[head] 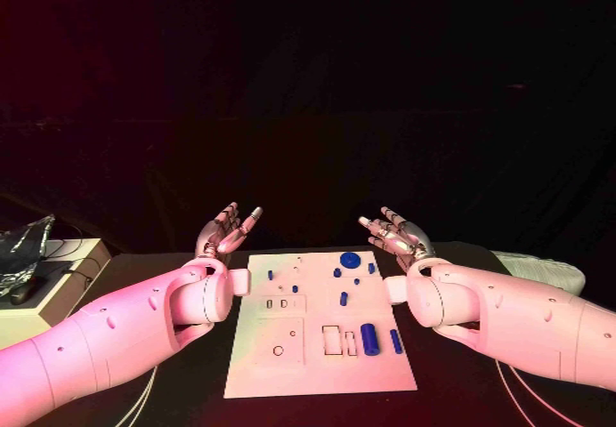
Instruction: Assemble the parts on the task board
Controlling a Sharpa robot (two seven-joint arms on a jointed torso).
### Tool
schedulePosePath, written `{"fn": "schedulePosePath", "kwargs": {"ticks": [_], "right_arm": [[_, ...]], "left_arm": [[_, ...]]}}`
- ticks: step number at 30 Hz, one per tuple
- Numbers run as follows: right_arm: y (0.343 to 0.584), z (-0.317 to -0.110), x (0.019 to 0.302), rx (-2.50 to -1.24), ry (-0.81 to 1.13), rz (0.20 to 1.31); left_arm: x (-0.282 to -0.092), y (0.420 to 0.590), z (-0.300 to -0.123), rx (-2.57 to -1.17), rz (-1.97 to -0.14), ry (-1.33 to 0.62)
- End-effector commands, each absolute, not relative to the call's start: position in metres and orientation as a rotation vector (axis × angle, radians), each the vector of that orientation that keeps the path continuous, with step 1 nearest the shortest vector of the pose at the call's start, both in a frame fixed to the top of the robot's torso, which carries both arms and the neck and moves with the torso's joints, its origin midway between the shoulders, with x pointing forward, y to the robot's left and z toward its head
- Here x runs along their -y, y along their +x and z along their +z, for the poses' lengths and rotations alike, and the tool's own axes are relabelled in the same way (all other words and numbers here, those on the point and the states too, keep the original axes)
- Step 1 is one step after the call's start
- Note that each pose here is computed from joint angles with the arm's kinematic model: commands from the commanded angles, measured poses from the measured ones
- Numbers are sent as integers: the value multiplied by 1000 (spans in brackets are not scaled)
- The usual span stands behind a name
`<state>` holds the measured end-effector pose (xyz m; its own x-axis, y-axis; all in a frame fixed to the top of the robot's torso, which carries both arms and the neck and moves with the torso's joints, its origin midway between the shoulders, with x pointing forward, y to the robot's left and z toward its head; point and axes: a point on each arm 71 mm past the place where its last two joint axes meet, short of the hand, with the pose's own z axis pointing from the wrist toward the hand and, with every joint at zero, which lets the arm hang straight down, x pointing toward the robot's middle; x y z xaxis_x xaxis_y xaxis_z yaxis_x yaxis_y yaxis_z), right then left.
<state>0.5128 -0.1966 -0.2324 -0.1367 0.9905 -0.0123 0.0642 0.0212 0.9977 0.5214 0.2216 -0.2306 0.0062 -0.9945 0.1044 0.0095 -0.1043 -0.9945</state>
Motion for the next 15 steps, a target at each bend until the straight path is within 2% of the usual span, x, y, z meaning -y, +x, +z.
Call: {"fn": "schedulePosePath", "kwargs": {"ticks": [1,11,12,15], "right_arm": [[518,-234,186,-1532,1137,1403],[528,-233,185,-1606,1105,1431],[536,-226,202,-1598,733,1294],[538,-225,205,-1605,612,1234]], "left_arm": [[-214,525,-231,-1213,-1418,-1243],[-215,528,-231,-1213,-1427,-1244],[-234,527,-231,-1227,-1442,-1243],[-238,525,-230,-1234,-1450,-1230]]}}
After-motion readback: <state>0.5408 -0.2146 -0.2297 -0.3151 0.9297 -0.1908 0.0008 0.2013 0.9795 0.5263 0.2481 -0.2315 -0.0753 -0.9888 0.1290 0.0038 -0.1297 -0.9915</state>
